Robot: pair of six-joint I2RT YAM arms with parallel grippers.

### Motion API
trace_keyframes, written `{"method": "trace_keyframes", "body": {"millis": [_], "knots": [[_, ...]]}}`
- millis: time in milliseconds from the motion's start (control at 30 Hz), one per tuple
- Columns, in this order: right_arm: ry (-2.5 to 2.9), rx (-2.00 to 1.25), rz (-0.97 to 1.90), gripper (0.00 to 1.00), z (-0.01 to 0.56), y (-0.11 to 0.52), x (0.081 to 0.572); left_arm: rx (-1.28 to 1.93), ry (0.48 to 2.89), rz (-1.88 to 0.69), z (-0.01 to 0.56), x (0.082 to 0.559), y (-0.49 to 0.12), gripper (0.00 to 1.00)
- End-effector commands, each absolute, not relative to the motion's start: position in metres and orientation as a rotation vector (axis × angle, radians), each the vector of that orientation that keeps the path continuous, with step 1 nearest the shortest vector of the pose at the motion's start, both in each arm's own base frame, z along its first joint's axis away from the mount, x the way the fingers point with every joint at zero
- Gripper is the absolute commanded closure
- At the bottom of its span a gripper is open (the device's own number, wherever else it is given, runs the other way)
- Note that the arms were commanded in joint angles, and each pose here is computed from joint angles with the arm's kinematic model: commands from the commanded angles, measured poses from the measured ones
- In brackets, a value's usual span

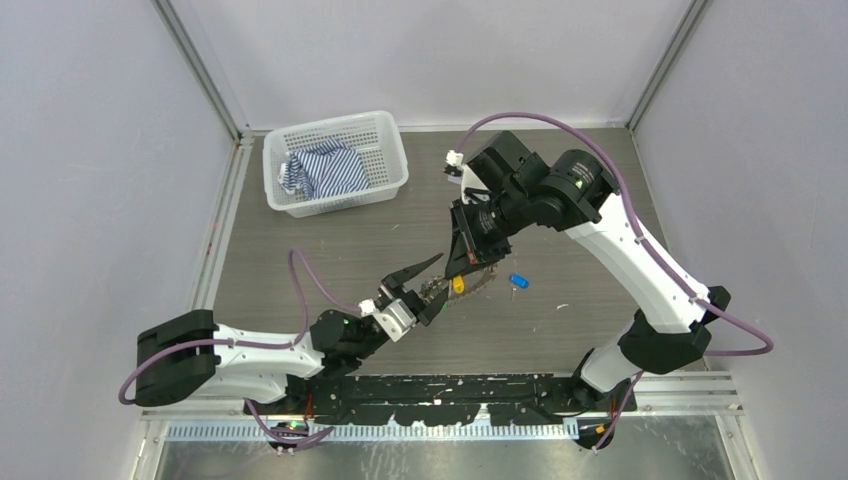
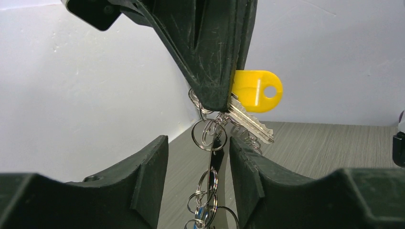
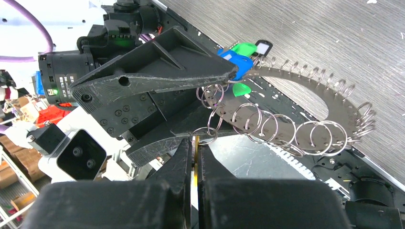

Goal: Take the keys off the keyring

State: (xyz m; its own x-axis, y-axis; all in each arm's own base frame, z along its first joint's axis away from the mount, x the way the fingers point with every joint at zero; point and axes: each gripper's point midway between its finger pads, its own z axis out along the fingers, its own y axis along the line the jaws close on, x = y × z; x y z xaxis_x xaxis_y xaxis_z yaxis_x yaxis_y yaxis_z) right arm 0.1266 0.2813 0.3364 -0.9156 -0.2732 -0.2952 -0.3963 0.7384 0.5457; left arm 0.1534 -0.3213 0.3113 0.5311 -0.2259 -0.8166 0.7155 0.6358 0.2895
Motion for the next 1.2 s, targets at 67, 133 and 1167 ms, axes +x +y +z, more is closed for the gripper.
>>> {"method": "trace_keyframes", "body": {"millis": [67, 133, 1167], "knots": [[2.637, -0.629, 1.052, 0.99, 0.358, 0.281, 0.116, 0.654, 0.729, -0.638, 0.331, 0.142, -0.318, 0.49], [2.635, -0.643, 1.047, 0.99, 0.357, 0.28, 0.115, 0.665, 0.718, -0.643, 0.331, 0.14, -0.319, 0.5], [2.617, -0.78, 1.113, 0.99, 0.353, 0.276, 0.096, 0.682, 0.686, -0.624, 0.337, 0.138, -0.323, 0.84]]}}
